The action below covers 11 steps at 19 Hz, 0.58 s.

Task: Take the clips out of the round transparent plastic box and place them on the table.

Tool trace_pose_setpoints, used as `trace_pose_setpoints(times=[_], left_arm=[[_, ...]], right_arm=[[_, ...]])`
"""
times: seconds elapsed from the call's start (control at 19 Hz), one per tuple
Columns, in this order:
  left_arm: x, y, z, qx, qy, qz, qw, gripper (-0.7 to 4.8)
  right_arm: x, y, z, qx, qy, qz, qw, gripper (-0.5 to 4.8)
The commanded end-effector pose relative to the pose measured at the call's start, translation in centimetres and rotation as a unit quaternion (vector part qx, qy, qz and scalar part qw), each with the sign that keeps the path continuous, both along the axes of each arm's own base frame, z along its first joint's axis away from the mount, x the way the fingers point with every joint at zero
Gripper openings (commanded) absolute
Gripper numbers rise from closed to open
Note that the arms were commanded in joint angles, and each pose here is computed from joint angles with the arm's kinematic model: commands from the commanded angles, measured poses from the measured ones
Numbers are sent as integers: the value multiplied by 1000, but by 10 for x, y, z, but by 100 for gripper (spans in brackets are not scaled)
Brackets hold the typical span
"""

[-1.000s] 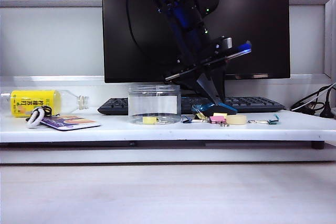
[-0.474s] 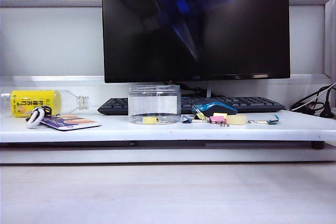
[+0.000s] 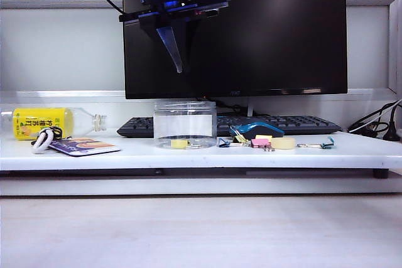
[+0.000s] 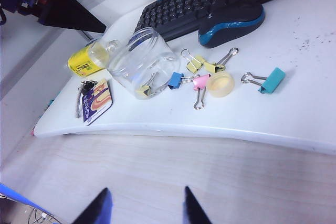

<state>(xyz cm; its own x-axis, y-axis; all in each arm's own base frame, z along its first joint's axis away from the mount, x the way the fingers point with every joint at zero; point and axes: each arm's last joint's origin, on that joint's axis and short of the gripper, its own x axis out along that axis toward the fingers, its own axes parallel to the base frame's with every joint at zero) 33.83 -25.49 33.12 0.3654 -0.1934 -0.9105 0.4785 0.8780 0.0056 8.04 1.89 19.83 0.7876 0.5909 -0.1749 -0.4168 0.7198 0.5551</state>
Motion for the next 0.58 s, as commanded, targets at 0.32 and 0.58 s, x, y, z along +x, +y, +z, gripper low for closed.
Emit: trace_pose_setpoints(times=[0.32, 0.58], left_arm=[[20, -17, -51, 6, 59, 50, 997, 67], [26, -19, -64, 8, 73, 72, 995, 67]], right_arm=[[0, 0, 2, -2, -7, 2, 1000, 176], [0, 0, 2, -2, -7, 1, 1000, 176]])
